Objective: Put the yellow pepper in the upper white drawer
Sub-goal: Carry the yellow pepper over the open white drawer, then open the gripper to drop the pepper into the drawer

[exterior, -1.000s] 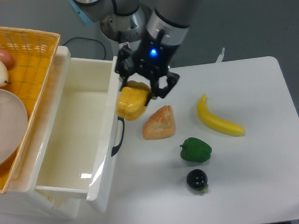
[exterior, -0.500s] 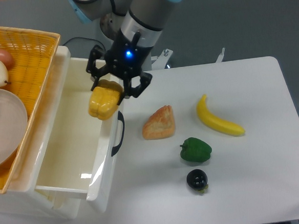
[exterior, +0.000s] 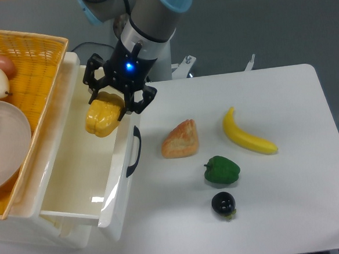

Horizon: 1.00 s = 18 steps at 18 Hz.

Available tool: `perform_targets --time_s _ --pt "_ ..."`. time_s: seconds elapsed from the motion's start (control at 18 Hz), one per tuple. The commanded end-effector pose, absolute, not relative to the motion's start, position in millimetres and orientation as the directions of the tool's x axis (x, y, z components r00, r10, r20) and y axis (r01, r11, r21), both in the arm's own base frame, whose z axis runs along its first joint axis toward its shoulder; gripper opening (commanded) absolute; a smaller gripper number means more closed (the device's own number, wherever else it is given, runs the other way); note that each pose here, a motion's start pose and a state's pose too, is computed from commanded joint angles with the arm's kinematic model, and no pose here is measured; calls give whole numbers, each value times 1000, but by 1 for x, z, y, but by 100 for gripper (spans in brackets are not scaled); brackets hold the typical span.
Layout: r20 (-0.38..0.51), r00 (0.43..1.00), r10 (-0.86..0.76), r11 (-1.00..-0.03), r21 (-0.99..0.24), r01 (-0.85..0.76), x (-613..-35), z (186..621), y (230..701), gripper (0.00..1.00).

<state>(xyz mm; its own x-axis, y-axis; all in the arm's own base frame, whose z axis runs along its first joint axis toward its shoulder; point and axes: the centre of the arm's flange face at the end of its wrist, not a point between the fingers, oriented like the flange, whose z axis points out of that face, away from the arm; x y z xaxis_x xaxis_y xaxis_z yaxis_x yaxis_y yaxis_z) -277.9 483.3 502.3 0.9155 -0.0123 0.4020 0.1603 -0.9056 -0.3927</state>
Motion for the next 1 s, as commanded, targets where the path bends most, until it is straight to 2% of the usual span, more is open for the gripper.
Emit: perform_targets --time_s 0.28,0.39,0.67,0.72,0.78,1.0 --pt "393 918 -46 -904 -407 129 -278 500 485 72" --pt "391 918 -60 -903 -414 118 -277 499 485 73" --pt "391 918 -70 -904 -414 108 -271 499 489 83" --pt "389 918 -73 -903 -417 105 -271 500 489 94" --pt "391 918 -71 -903 -416 108 -271 500 489 98" --pt "389 918 -68 -902 -417 110 -274 500 489 98"
